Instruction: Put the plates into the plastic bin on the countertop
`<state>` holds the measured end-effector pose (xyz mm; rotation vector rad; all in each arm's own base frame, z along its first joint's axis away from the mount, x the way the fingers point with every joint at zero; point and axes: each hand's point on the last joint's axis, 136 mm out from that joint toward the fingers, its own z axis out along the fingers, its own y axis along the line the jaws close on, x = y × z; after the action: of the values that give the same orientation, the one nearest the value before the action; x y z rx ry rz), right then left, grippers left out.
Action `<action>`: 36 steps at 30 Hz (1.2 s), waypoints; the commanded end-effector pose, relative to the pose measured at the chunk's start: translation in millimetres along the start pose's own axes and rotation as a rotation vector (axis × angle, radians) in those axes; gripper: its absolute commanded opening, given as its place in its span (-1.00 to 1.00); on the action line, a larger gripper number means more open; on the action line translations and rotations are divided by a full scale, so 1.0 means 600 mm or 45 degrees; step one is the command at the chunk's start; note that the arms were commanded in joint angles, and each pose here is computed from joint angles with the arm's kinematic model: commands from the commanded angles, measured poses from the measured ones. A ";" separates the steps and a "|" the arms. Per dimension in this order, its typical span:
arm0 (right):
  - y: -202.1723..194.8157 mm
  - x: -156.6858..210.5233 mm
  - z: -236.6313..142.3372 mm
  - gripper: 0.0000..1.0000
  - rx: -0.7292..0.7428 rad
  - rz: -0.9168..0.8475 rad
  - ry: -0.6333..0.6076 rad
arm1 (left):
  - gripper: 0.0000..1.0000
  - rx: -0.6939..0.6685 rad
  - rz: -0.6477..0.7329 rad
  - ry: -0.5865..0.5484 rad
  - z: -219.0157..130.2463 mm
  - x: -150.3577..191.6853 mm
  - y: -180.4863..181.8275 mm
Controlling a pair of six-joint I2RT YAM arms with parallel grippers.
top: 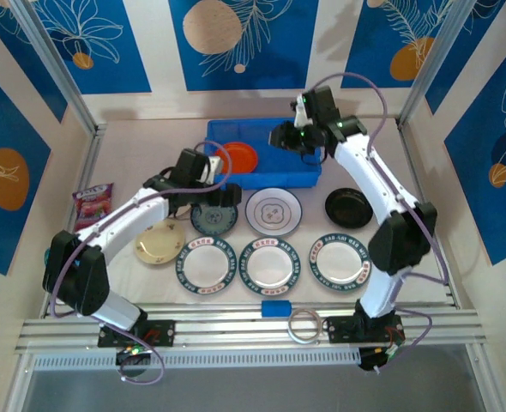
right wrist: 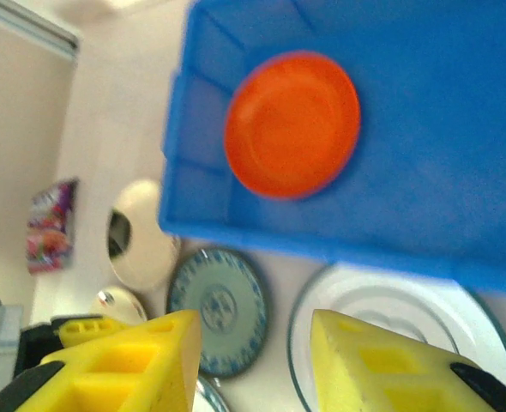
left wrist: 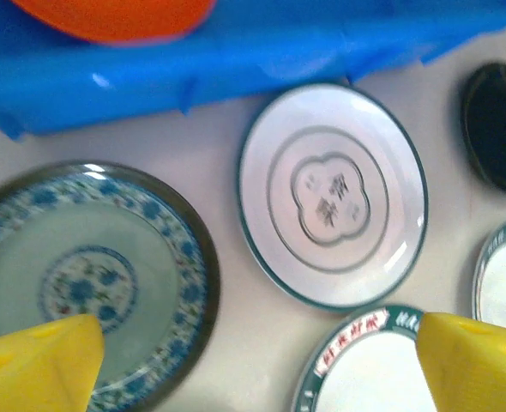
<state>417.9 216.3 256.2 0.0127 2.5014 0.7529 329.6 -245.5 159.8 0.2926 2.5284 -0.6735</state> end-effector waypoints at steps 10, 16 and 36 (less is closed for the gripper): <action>-0.135 0.057 -0.074 -0.27 0.027 0.330 -0.117 | 0.55 0.345 0.282 0.266 0.101 0.077 -0.231; -0.184 0.034 -0.120 -0.26 0.024 0.447 -0.252 | 0.34 0.414 0.361 0.383 0.170 0.103 -0.318; -0.212 0.040 -0.157 -0.27 -0.037 0.518 -0.332 | 0.09 0.381 0.365 0.678 0.275 0.172 -0.339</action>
<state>370.0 59.8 240.3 0.6065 2.2785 0.8401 253.9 -495.9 70.3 0.9905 2.7428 -0.9359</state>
